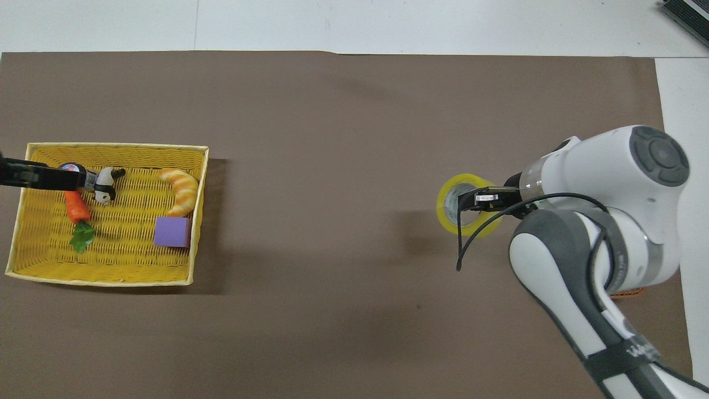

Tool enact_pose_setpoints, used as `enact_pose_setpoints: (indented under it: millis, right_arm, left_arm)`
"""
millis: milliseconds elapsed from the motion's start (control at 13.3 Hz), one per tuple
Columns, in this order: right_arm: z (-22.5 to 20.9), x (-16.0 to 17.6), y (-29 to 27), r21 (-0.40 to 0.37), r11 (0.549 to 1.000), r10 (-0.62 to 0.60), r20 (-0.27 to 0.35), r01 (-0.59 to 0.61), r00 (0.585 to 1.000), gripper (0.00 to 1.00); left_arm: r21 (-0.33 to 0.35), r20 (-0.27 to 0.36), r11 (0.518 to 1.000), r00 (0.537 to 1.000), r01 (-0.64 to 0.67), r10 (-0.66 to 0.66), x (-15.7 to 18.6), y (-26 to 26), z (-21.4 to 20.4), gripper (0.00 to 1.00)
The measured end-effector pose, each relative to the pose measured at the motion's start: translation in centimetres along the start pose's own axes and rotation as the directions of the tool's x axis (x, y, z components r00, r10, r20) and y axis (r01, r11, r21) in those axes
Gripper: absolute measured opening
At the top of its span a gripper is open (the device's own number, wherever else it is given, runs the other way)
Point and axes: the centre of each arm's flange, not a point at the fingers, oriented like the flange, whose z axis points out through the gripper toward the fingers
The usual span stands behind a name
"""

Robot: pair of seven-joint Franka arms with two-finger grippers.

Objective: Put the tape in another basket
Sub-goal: 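Carry the tape with the right gripper over the wicker basket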

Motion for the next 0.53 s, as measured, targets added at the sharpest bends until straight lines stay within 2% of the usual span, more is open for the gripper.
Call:
enact_pose_setpoints:
  millis: [225,525]
  right_arm:
    - [-2.4,1.4,4.8,-0.01,1.0,0.018,-0.004,-0.018,1.0,0.0]
    - [-2.9,1.9,9.8,-0.012,0.999,0.031,0.013,-0.031,0.999,0.0]
  left_arm:
    - [0.046,0.032,0.999,0.999,-0.005,0.004,-0.5,-0.6,-5.3,1.0]
    - [0.057,0.074,0.998,0.997,-0.012,0.008,-0.8,-0.4,-6.3,1.0]
